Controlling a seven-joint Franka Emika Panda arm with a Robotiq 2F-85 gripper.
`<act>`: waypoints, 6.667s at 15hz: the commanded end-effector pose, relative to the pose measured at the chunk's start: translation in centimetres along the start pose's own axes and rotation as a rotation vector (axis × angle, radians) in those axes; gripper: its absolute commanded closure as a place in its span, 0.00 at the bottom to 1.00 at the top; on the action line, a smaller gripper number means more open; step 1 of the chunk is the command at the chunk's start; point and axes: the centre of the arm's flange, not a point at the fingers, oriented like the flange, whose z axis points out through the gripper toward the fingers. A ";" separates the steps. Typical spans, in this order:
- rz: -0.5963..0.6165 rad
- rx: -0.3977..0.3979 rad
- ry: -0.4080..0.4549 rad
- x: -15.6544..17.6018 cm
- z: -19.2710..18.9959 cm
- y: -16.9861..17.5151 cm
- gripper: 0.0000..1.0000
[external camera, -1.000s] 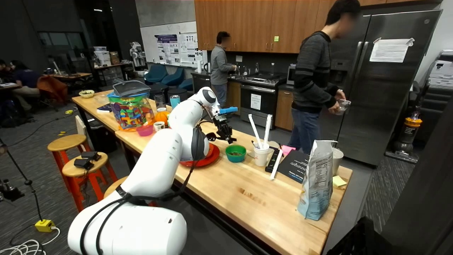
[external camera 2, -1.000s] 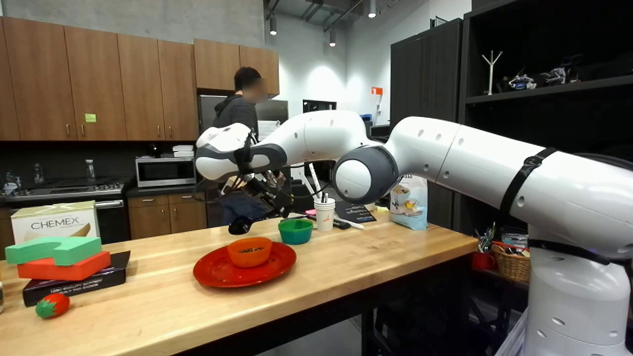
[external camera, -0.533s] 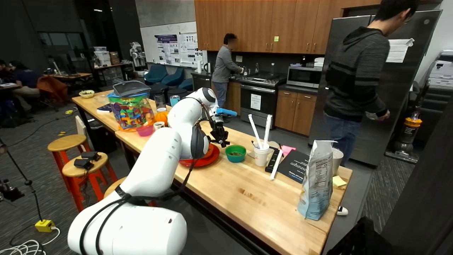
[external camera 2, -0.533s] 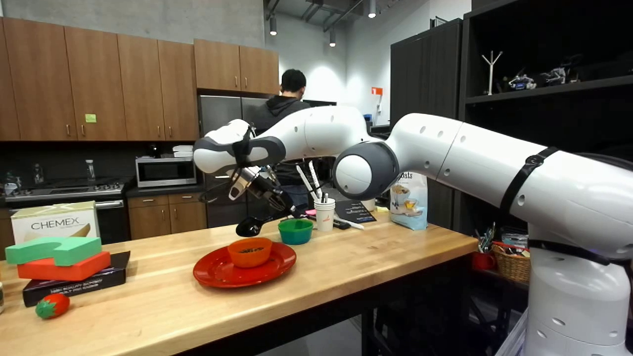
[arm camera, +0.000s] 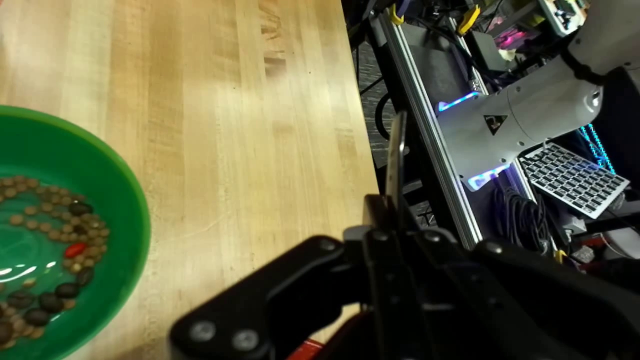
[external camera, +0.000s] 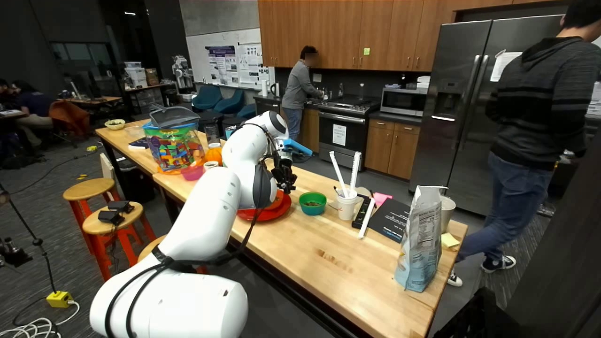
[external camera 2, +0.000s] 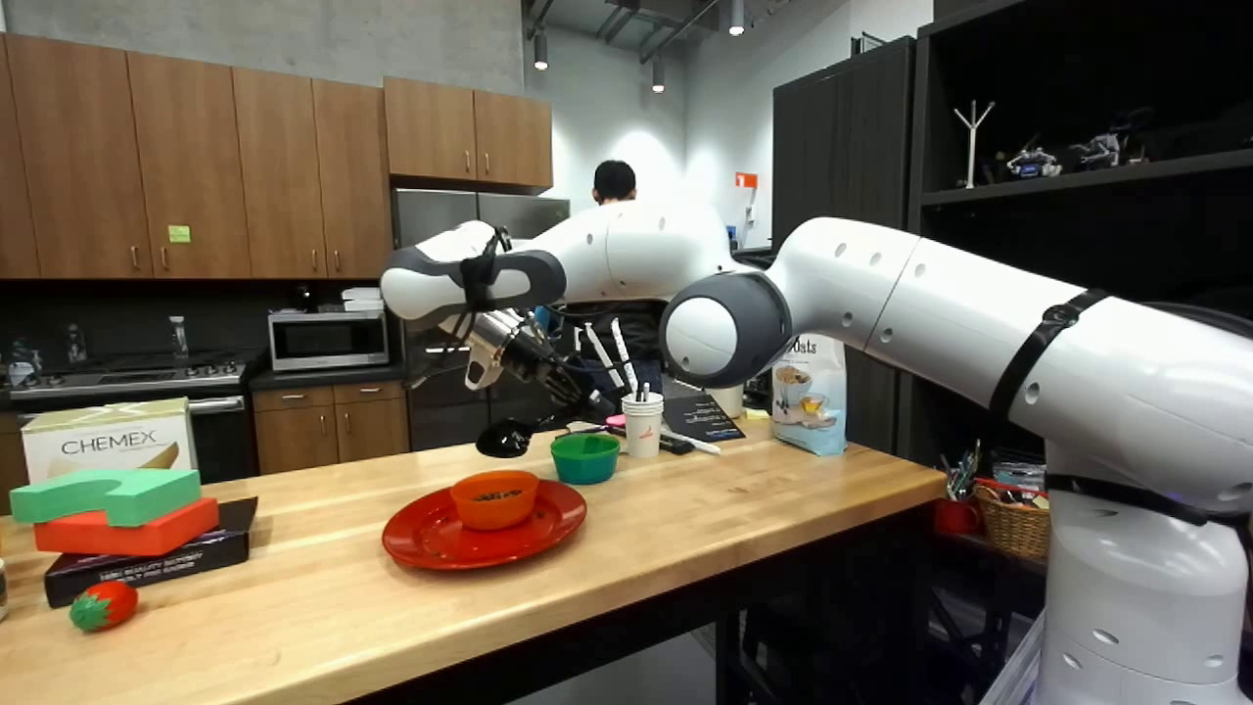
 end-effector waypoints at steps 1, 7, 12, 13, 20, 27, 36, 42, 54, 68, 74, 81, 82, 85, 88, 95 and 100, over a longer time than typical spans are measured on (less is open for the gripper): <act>0.026 0.013 0.024 -0.7 -7.3 2.0 0.99; 0.069 -0.090 0.057 -2.2 -8.6 0.5 0.99; 0.100 -0.178 0.060 -1.9 -10.4 1.1 0.99; 0.128 -0.173 0.048 -1.9 -10.5 1.4 0.99; 0.325 -0.108 0.005 -5.3 -8.5 2.8 0.99; 0.479 -0.029 -0.048 -8.1 -6.6 3.2 0.99; 0.668 0.093 -0.085 -11.0 -3.8 4.0 0.99; 0.798 0.156 -0.168 -11.6 -2.6 5.1 0.99; 0.866 0.116 -0.311 -9.9 -0.9 8.4 0.99; 0.814 -0.023 -0.196 -9.3 -1.3 11.0 0.99; 0.723 0.010 -0.097 -9.0 -1.7 11.6 0.99; 0.687 0.122 -0.078 -9.2 -0.3 11.7 0.99; 0.683 0.136 -0.079 -9.3 -0.2 11.7 0.99; 0.669 0.165 -0.075 -9.5 0.3 11.4 0.99; 0.659 0.182 -0.068 -9.5 0.5 11.3 0.71; 0.650 0.192 -0.067 -8.5 0.7 11.1 0.33; 0.646 0.194 -0.068 -8.3 0.7 11.1 0.01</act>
